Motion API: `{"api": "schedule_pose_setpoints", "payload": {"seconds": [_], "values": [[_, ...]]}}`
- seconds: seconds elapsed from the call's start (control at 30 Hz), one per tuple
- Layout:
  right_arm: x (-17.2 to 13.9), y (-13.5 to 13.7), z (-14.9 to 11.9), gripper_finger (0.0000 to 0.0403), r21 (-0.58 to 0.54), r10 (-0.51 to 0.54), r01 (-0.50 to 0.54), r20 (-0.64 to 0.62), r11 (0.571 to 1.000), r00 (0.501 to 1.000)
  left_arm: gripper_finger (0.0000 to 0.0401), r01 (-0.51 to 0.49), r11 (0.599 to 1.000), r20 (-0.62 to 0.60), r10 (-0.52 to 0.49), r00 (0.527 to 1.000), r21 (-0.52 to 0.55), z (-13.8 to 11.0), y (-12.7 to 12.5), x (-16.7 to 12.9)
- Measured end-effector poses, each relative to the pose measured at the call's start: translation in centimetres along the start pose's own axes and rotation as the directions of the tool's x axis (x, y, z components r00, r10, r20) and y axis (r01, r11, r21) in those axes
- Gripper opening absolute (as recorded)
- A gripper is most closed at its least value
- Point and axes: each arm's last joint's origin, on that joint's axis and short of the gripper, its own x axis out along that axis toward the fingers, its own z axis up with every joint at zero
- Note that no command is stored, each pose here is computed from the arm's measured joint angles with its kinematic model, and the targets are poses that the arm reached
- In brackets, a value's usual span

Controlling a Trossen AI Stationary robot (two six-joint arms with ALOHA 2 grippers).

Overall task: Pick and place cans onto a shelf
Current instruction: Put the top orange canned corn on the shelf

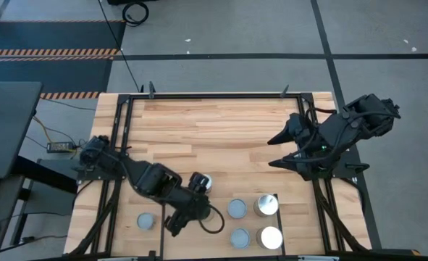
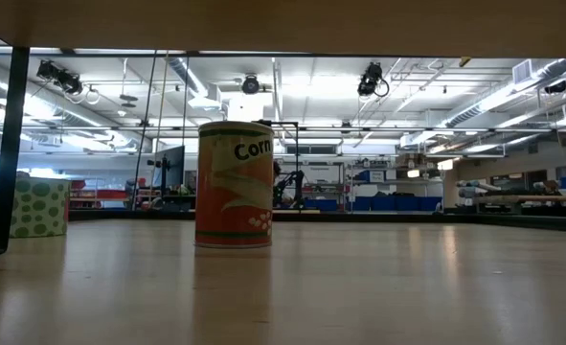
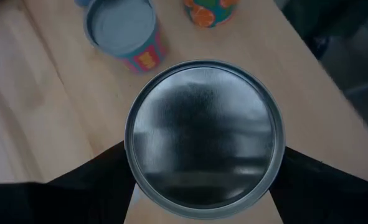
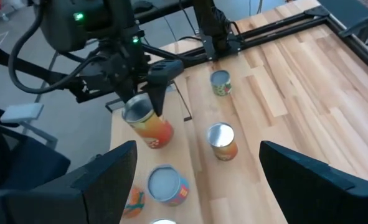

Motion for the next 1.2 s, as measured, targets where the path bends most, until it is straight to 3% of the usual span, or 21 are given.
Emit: {"api": "schedule_pose_setpoints", "payload": {"seconds": [0.2, 0.5, 0.67, 1.2], "values": [[0.0, 0.0, 0.0, 0.0346, 0.019, -0.001, 0.001, -0.004, 1.000, 1.000, 0.0307, -0.004, 0.971, 0.013, 0.001, 1.000, 0.237, 0.0, 1.5, 0.2], [0.1, -0.2, 0.1, 0.0346, 0.031, -0.010, 0.010, -0.002, 0.999, 1.000, 0.0310, 0.036, 0.932, 0.082, -0.070, 0.994, 0.360, 0.7, 2.1, 0.8], [0.0, -0.2, 0.1, 0.0346, 0.031, -0.009, 0.009, -0.001, 0.999, 1.000, 0.0312, 0.096, 0.932, 0.073, -0.130, 0.989, 0.351, 0.8, 2.1, 1.5], [0.0, -0.1, 0.0, 0.0346, 0.054, 0.026, -0.025, -0.026, 0.998, 0.999, 0.0314, 0.089, 0.971, 0.010, -0.094, 0.996, 0.224, 0.6, 2.1, 2.6]]}}
